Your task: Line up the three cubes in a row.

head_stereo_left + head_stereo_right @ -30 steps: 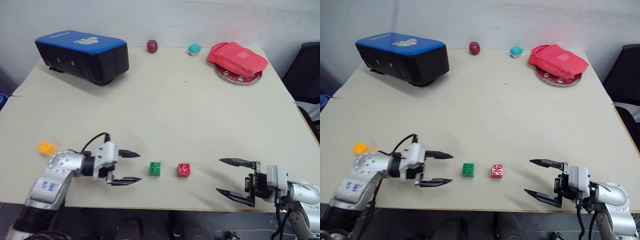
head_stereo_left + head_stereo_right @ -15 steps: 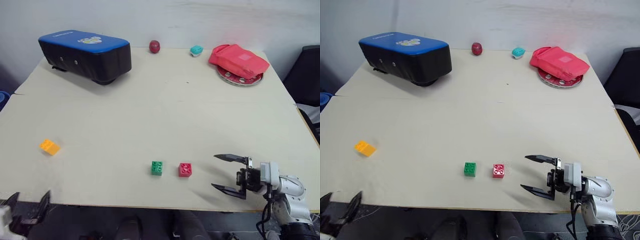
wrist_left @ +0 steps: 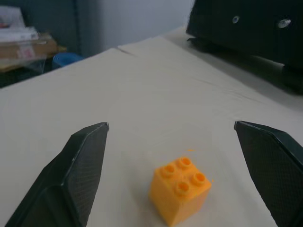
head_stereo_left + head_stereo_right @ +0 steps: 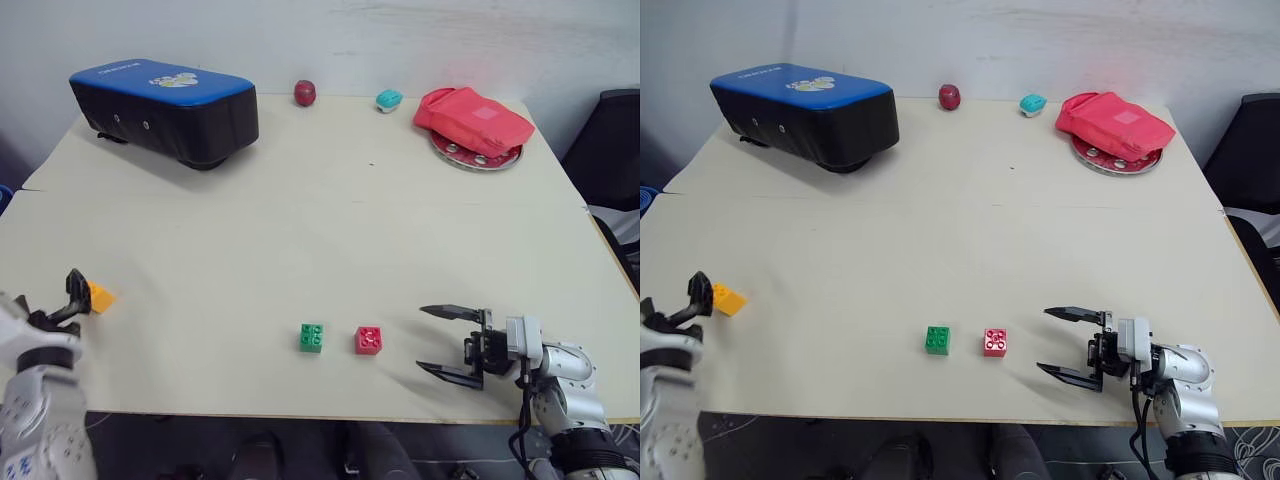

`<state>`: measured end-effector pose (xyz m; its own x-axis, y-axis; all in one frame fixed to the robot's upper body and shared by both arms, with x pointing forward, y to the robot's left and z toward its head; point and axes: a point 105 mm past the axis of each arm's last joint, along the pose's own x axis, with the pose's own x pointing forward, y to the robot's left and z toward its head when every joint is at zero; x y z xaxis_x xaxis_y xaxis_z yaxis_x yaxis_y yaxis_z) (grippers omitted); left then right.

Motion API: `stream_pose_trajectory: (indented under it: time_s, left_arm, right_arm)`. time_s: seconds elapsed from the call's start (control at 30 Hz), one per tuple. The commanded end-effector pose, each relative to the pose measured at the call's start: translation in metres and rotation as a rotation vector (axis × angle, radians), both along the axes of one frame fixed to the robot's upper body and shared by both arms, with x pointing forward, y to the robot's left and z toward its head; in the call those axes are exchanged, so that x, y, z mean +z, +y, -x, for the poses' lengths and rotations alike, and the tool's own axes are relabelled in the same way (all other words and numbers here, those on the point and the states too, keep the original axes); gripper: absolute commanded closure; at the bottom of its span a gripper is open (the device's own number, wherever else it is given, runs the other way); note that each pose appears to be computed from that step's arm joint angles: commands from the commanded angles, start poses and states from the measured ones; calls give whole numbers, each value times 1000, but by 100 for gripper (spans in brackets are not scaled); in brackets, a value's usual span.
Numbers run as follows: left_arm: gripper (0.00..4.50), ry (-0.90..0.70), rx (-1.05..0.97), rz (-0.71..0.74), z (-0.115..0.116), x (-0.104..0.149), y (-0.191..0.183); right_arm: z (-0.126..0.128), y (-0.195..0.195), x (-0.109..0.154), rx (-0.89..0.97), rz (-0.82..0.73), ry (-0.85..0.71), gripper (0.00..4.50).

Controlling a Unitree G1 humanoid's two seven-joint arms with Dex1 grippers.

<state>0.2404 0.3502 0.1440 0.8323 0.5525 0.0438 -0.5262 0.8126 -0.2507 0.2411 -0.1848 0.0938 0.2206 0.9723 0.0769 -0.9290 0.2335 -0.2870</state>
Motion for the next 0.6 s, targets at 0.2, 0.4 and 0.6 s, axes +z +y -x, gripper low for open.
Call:
stream_pose_trajectory:
  time_s: [0.2, 0.4, 0.6]
  left_arm:
    - [4, 103, 129, 51, -23, -5, -16]
    - [4, 167, 211, 86, -24, -21, -15]
    - [80, 192, 236, 114, -27, -32, -11]
  right_arm:
    - [6, 7, 7, 68, 10, -38, 0]
    - [5, 11, 10, 51, 3, -41, 0]
    - [4, 14, 14, 39, -3, -35, 0]
